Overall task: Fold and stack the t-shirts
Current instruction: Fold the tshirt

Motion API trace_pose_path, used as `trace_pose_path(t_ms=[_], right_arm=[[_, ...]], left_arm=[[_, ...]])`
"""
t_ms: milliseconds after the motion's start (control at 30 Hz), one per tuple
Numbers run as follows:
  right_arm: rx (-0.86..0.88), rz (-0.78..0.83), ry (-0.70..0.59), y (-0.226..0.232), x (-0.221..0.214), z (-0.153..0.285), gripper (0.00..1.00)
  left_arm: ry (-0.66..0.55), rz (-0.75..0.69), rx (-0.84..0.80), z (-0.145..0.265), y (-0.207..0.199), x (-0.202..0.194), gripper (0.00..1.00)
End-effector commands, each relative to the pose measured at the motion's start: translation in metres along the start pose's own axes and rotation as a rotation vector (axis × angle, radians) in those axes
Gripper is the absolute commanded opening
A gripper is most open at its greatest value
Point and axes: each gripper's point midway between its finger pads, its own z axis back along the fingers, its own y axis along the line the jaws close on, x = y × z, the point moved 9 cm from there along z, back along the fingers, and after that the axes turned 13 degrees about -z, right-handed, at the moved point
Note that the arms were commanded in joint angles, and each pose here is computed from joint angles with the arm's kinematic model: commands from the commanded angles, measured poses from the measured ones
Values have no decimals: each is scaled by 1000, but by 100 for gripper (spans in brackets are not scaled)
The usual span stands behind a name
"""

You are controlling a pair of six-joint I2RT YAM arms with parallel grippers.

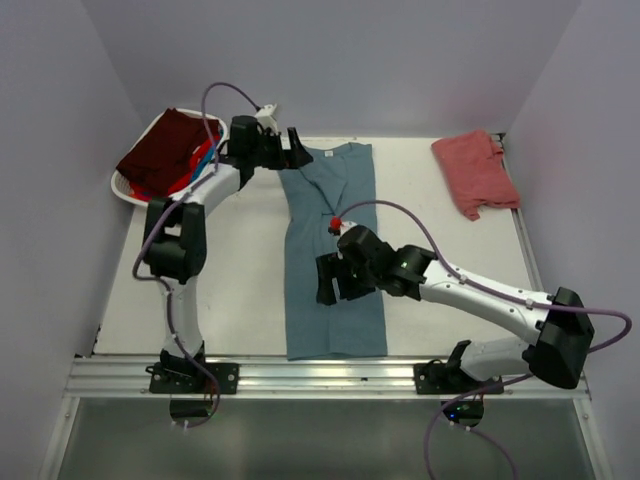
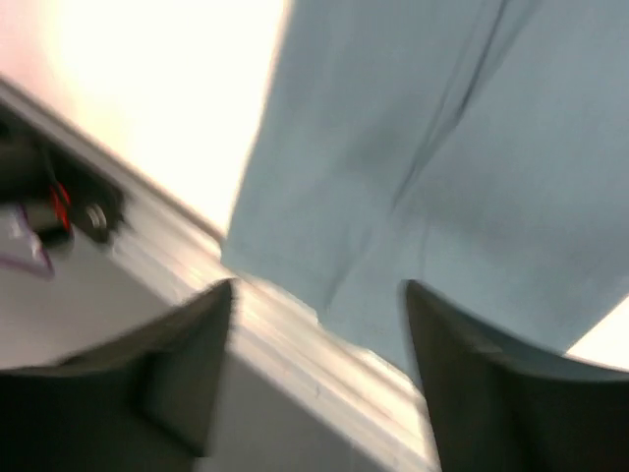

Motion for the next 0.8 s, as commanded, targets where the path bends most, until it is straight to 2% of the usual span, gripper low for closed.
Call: trace_pose_path(t_ms=[0,33,100,133,167,200,233,267,333,400,433,633,767], right_arm=[[-35,165,-365,32,63,31,80],[-77,172,-419,34,74,34,86],[-170,162,-492,26,107,26,91],[-141,140,-516,31,126,29,91],[-181,56,-507,8,156,17,89],[-111,22,-489,7,173,16,87],[-101,-19,-488,-3,190,8,80],[-102,-88,-513,-22,213,7,78],[-87,-112,-474,-32,241,-16,76],[-95,-118,-457,-44,269,-39,75],[-66,-110,-435,-44,276,-46,75],[22,-111,-376,-62,322,-95,70],[74,-158,-361,-70,338,-112,68]], left_arm=[[-366,-180,99,79,-42,96,100],[-364,-171,104,85,-45,95,100],[-321,-139,112,98,-51,83,100],[-277,-95,116,98,-50,66,100],[-262,-72,127,106,-54,61,100],[-246,-52,128,110,-55,53,100],[-196,-11,133,112,-55,27,98],[-225,-12,135,126,-63,28,96],[-181,16,144,135,-70,-4,95],[-215,1,152,156,-86,-7,94],[-187,10,159,161,-88,-23,94],[-230,-24,195,220,-113,-40,94],[-206,-8,185,236,-121,-56,94]])
